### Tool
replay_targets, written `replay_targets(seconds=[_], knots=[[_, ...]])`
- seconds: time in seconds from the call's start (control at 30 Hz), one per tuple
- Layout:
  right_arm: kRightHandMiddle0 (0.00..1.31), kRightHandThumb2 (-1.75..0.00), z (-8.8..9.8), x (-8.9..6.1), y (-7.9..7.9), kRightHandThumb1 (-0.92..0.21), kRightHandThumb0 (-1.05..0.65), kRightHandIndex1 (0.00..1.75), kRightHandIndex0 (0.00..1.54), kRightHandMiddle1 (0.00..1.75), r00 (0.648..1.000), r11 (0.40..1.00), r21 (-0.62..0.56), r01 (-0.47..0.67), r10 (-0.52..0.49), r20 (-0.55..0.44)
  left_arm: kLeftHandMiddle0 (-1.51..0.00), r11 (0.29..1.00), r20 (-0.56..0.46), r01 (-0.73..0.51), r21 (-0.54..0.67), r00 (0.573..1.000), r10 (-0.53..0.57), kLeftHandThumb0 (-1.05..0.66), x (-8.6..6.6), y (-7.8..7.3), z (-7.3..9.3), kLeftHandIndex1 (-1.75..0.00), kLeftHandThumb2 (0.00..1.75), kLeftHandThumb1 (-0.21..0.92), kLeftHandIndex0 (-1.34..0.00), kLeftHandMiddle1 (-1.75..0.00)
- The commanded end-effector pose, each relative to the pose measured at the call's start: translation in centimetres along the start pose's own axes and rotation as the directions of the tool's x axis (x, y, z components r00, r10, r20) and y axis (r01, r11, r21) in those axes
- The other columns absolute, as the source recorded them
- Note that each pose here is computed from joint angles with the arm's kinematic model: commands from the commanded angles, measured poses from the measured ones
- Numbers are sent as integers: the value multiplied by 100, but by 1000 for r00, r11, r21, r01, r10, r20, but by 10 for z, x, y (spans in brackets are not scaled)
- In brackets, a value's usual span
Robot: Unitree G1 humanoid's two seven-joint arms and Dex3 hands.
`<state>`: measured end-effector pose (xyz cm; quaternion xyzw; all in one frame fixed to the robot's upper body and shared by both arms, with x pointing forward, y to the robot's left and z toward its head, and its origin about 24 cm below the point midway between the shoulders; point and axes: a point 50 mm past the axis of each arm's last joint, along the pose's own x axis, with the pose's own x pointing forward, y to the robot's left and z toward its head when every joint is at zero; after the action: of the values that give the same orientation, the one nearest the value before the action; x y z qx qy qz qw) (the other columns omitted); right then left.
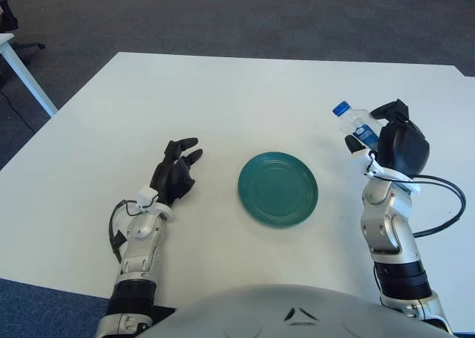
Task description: Put the bottle into the plate.
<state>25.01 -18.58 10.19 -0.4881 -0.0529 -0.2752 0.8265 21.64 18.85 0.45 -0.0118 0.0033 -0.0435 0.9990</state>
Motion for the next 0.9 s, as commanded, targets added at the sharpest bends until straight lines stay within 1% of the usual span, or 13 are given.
replay_targets(seconds=[0.0, 0.1, 0.2, 0.37, 0.43, 0.5, 0.73, 0.83, 0.87], knots=[[60, -129, 16, 0, 10, -34, -47, 175, 124, 175, 998, 1000, 20, -20, 19, 54, -37, 1000, -62, -6, -5, 998, 5, -58, -7, -3, -11, -106, 101, 92, 0, -40], [60, -129, 27, -3, 16, -34, -47, 175, 124, 175, 995, 998, 34, -49, 46, 92, -37, 1000, -62, -5, -5, 998, 5, -58, -8, -4, -11, -106, 101, 92, 0, -40], [60, -129, 37, -8, 23, -34, -47, 175, 124, 175, 986, 993, 55, -108, 100, 132, -37, 1000, -61, -5, -6, 998, 4, -58, -9, -7, -11, -106, 101, 92, 0, -40], [60, -129, 45, -15, 29, -34, -47, 175, 124, 175, 973, 985, 62, -160, 147, 181, -37, 1000, -60, -4, -6, 998, 3, -58, -11, -12, -10, -106, 101, 92, 0, -40], [59, -128, 51, -20, 36, -34, -47, 175, 124, 175, 956, 981, 45, -189, 173, 236, -37, 1000, -60, -4, -6, 998, 3, -58, -12, -14, -10, -106, 101, 92, 0, -40], [59, -128, 54, -23, 39, -35, -47, 175, 125, 175, 943, 979, 31, -203, 187, 275, -37, 1000, -59, -4, -6, 998, 3, -58, -13, -15, -10, -106, 101, 92, 0, -40], [58, -127, 61, -29, 42, -35, -47, 175, 124, 175, 914, 973, 2, -230, 216, 343, -37, 1000, -60, -3, -6, 998, 3, -58, -15, -21, -10, -106, 101, 92, 0, -40], [58, -127, 65, -33, 43, -36, -47, 175, 119, 175, 902, 966, -13, -258, 246, 356, -37, 1000, -59, -3, -7, 998, 2, -58, -16, -23, -9, -106, 101, 92, 0, -40], [58, -127, 68, -36, 43, -36, -47, 175, 119, 175, 890, 960, -21, -280, 268, 369, -37, 1000, -59, -3, -7, 998, 2, -58, -17, -25, -9, -106, 101, 92, 0, -40]])
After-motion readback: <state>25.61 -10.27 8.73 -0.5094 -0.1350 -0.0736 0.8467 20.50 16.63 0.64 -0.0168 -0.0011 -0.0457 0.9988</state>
